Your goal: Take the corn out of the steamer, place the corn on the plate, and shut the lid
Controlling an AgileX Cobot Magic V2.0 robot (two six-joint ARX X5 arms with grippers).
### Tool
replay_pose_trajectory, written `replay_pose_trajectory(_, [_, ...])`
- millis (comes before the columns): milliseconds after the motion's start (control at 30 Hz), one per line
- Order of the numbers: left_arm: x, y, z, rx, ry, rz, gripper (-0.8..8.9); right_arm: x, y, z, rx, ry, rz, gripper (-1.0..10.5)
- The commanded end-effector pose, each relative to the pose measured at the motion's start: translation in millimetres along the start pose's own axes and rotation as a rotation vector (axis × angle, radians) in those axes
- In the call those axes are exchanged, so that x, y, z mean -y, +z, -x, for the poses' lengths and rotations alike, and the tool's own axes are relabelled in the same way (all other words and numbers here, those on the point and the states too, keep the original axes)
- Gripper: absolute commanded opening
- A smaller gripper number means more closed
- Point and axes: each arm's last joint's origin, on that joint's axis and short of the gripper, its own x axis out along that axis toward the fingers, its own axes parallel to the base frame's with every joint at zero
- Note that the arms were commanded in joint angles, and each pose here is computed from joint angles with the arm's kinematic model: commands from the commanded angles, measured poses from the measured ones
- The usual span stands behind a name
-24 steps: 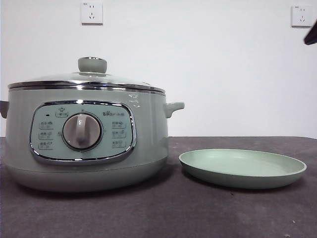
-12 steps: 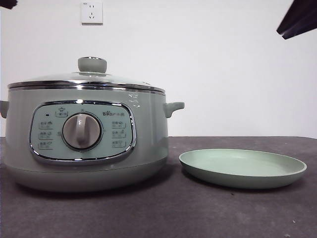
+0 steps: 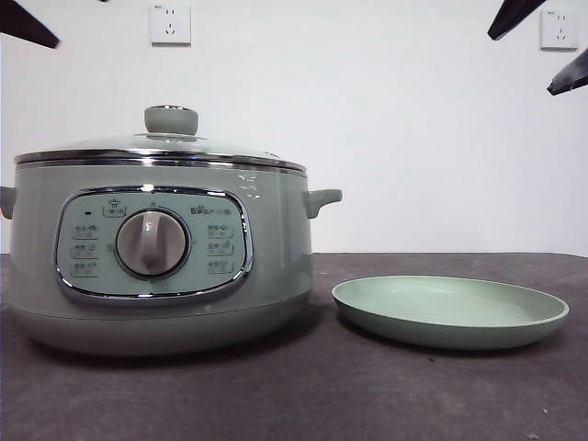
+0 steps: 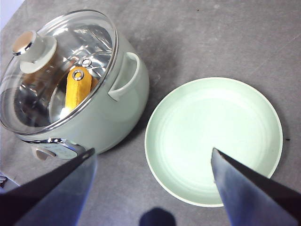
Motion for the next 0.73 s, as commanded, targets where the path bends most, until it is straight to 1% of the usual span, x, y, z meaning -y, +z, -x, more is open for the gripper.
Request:
replay_pose_trajectory(33, [6, 9, -17, -0.027, 0.003, -0.037, 3.97, 0, 2, 0, 0.008, -0.002, -0.002, 4.1])
replay_pose_trajectory(233, [18, 18, -56, -0.103, 0.039, -0.084, 3.97, 0, 2, 0, 0.008, -0.002, -0.001, 4.1])
replay_pose_trajectory(367, [22, 15, -80, -0.141, 0.057, -0.12, 3.97, 0, 2, 0, 0.008, -0.002, -0.001, 4.1])
replay_pose_trajectory(633, [26, 6, -102, -0.213, 0.046, -0.129, 3.95, 0, 2, 0, 0.008, -0.002, -0.001, 4.1])
replay_pose_trajectory(667, [26, 4, -104, -0.223, 0.052, -0.132, 3.52, 0, 2, 0, 0.008, -0.002, -0.001, 4.1])
replay_pose_trajectory(733, [27, 1, -106, -0.249, 0.049, -0.138, 1.88, 0, 2, 0, 0.009, -0.002, -0.001, 4.1])
